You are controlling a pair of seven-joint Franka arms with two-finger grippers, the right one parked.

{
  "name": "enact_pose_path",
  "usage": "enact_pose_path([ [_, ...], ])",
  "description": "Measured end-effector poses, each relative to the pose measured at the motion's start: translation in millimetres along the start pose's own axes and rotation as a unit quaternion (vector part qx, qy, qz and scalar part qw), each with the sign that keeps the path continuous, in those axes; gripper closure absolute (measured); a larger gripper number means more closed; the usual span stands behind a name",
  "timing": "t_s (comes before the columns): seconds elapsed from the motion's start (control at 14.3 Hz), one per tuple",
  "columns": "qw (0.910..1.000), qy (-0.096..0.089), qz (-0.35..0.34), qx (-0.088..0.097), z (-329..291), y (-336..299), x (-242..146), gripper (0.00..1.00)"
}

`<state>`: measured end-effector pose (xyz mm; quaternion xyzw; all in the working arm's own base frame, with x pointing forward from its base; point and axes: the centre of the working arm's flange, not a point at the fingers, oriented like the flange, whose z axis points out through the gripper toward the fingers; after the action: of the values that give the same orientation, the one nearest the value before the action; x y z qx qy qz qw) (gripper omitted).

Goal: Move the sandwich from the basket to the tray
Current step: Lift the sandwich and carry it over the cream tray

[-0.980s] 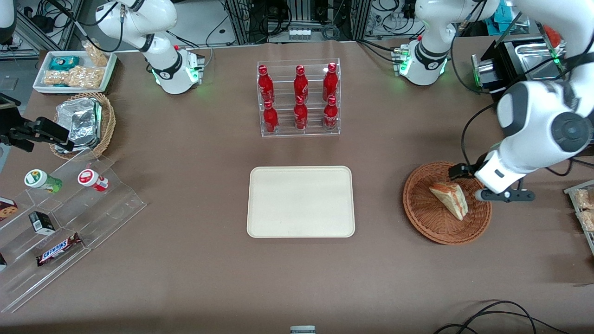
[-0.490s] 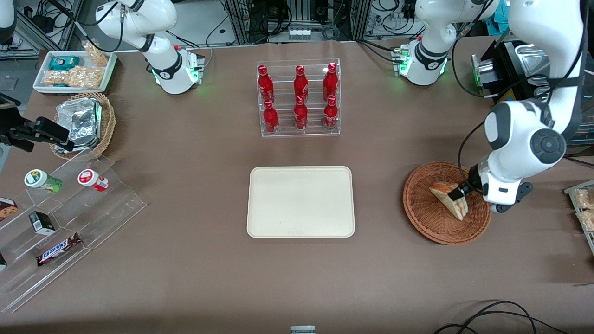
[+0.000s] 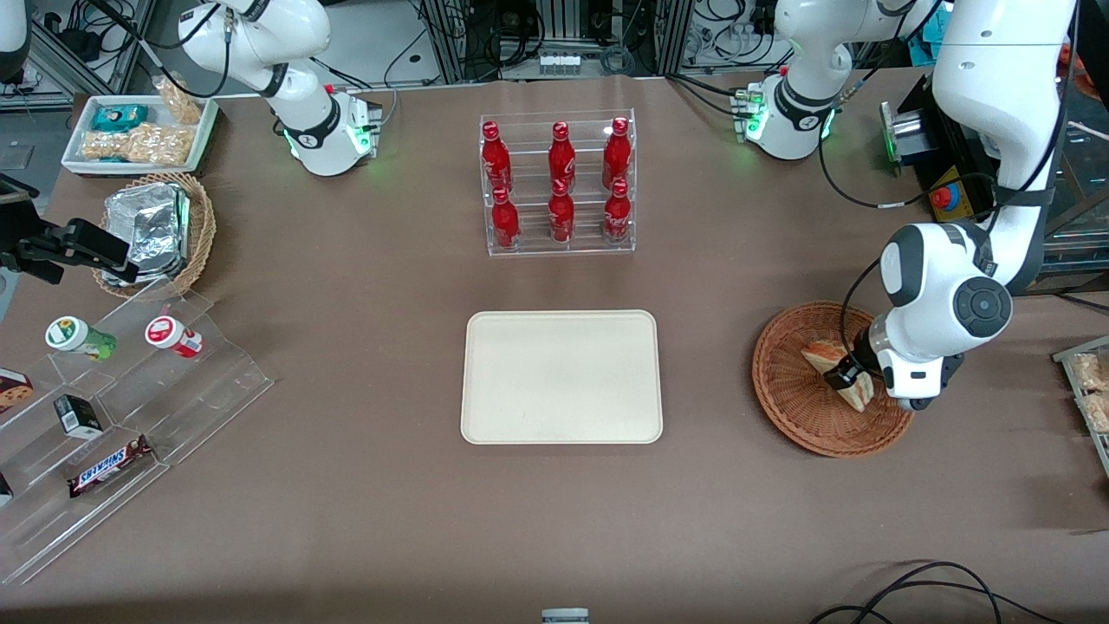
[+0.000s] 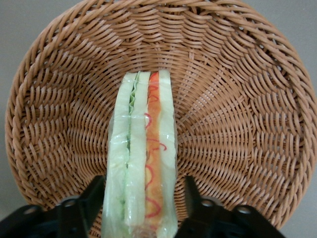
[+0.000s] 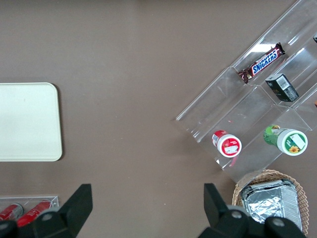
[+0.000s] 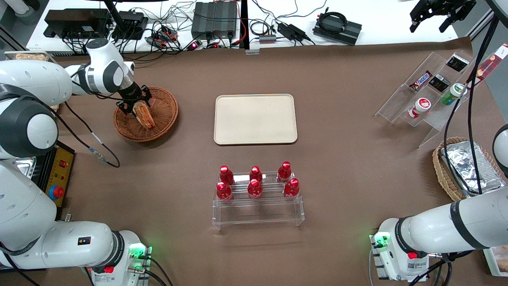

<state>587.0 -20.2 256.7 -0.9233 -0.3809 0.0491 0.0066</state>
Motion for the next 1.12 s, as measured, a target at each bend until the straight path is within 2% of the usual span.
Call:
enact_pose_path([
  [0.07,1.0,-0.006,0.0,0.006,-3.2,-0.7,-0.8,0.45],
  [0.21,0.9991,-0.029,0.001,0.032,-22.6,-1.9,-3.1,0.64],
  [0.35,0.997,-0.052,0.004,0.056,-62.2,0.9,-6.0,0.73],
  [0.49,0.9961,-0.059,0.015,0.063,-103.6,12.0,-12.5,0.76],
  [0.63,0.9961,-0.055,0.045,0.054,-123.7,35.9,-32.2,0.85],
  [0.77,0.9919,-0.052,0.109,0.04,-123.1,64.7,-58.7,0.86],
  [0.98,0.981,-0.05,0.187,0.007,-110.4,116.9,-102.1,0.86],
  [1.12,0.9707,-0.048,0.235,-0.018,-102.4,157.0,-143.1,0.86],
])
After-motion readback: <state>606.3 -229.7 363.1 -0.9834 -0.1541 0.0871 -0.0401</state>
